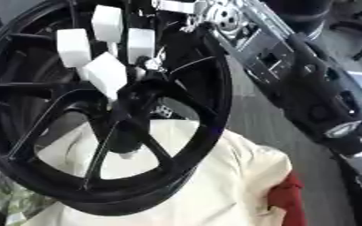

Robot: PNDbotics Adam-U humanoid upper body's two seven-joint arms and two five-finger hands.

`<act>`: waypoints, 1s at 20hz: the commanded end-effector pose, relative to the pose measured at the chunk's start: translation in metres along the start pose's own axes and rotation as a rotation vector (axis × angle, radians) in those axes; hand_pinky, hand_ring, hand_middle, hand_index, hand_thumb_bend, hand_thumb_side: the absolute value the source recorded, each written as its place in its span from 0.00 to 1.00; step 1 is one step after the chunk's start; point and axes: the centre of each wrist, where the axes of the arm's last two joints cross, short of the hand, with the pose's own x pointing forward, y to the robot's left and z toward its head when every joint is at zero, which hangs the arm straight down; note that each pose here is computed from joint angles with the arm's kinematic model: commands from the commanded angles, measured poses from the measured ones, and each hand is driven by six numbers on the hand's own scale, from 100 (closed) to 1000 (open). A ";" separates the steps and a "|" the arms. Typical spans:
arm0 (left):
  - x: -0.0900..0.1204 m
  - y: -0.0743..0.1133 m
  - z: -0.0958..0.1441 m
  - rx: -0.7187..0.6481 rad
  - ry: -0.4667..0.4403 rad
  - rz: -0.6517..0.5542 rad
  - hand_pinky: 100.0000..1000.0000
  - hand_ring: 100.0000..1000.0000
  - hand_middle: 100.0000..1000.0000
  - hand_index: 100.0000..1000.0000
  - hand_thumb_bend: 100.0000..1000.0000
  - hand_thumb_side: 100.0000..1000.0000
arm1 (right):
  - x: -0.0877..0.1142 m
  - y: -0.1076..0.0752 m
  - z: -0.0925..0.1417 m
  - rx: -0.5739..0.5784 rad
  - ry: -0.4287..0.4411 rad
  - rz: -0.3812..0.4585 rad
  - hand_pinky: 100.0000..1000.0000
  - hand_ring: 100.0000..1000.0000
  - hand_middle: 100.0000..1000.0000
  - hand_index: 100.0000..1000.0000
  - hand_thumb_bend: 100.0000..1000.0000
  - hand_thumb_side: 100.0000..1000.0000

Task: Pull the pin out of the wheel hub.

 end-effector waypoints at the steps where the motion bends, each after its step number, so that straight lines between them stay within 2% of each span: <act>1: 0.008 0.002 -0.005 -0.010 -0.032 -0.009 0.79 0.78 0.68 0.72 0.41 0.64 | 0.000 -0.011 0.004 -0.037 0.008 -0.002 0.77 0.57 0.29 0.51 0.13 0.00; 7: 0.008 0.002 -0.005 -0.011 -0.031 -0.010 0.79 0.78 0.68 0.72 0.41 0.64 | 0.002 -0.015 0.005 -0.065 0.008 -0.030 0.76 0.54 0.21 0.45 0.13 0.00; 14: 0.008 0.002 -0.005 -0.012 -0.029 -0.012 0.79 0.78 0.68 0.72 0.41 0.64 | 0.010 -0.028 0.013 -0.077 -0.021 -0.042 0.76 0.52 0.17 0.42 0.21 0.00; 17: 0.008 0.003 -0.005 -0.012 -0.028 -0.013 0.79 0.78 0.68 0.72 0.41 0.64 | 0.013 -0.034 0.016 -0.070 -0.030 -0.044 0.76 0.51 0.16 0.41 0.25 0.04; 20: 0.007 0.003 -0.004 -0.012 -0.027 -0.014 0.79 0.78 0.68 0.72 0.41 0.64 | 0.017 -0.040 0.020 -0.071 -0.039 -0.050 0.76 0.51 0.16 0.41 0.23 0.03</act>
